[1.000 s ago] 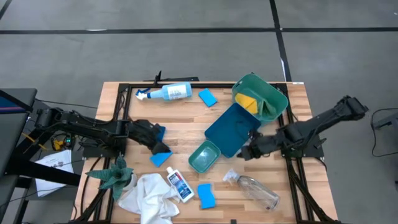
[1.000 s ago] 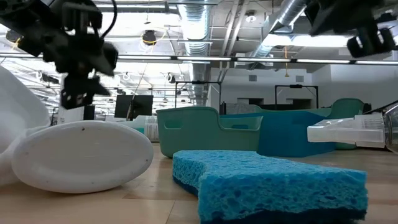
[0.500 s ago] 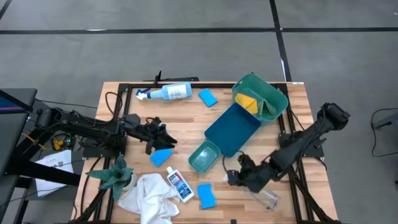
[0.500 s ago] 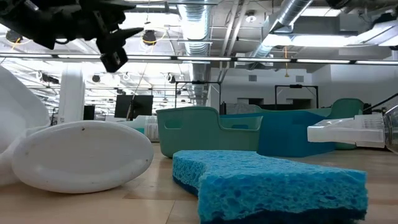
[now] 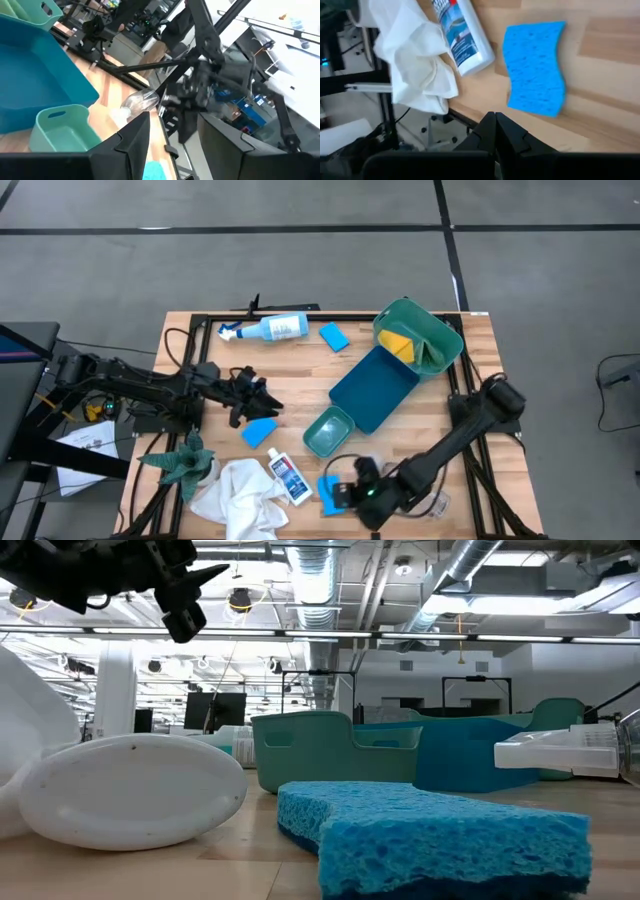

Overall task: Pick & Place Kitchen Items
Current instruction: Put the bottom right light blue sponge into the bottom green bin

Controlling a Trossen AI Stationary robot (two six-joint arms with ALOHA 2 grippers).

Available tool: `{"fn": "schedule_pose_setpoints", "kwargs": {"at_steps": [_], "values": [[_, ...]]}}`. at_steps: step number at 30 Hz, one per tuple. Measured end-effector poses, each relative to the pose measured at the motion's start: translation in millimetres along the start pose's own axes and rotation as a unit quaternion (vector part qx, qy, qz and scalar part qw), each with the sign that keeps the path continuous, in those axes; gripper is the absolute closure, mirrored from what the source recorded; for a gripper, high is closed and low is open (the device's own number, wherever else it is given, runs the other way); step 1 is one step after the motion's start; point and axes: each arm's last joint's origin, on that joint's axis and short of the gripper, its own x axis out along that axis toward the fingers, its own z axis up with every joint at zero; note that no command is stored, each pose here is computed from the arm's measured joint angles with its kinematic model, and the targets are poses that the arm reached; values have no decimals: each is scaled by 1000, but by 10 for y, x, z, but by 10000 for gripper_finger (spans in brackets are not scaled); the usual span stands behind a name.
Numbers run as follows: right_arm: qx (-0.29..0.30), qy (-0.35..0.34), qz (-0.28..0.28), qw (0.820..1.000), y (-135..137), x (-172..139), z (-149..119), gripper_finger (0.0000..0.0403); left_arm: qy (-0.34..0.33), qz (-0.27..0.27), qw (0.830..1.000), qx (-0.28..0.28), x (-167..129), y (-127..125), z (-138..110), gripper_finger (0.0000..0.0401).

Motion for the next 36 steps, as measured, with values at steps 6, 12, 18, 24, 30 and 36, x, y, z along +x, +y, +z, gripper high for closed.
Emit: {"fn": "schedule_pose_setpoints", "kwargs": {"at_steps": [6, 12, 18, 24, 30, 36], "values": [[-20, -64, -32, 997, 215, 202, -178, 403, -27, -17, 999, 9, -54, -74, 69, 238], [-19, -85, -63, 994, 361, 205, -187, 358, -40, -28, 999, 13, -104, -124, 108, 238], [-8, -64, -101, 993, 345, 217, -138, 255, -43, -30, 999, 13, -113, -133, 115, 238], [-7, -60, -118, 991, 303, 269, -146, 187, -43, -30, 999, 13, -113, -133, 115, 238], [-11, -60, -130, 990, 271, 274, -141, 194, -42, -30, 999, 13, -113, -133, 114, 238], [-12, -49, -138, 989, 255, 260, -169, 211, -42, -30, 999, 13, -113, -132, 114, 238]]}}
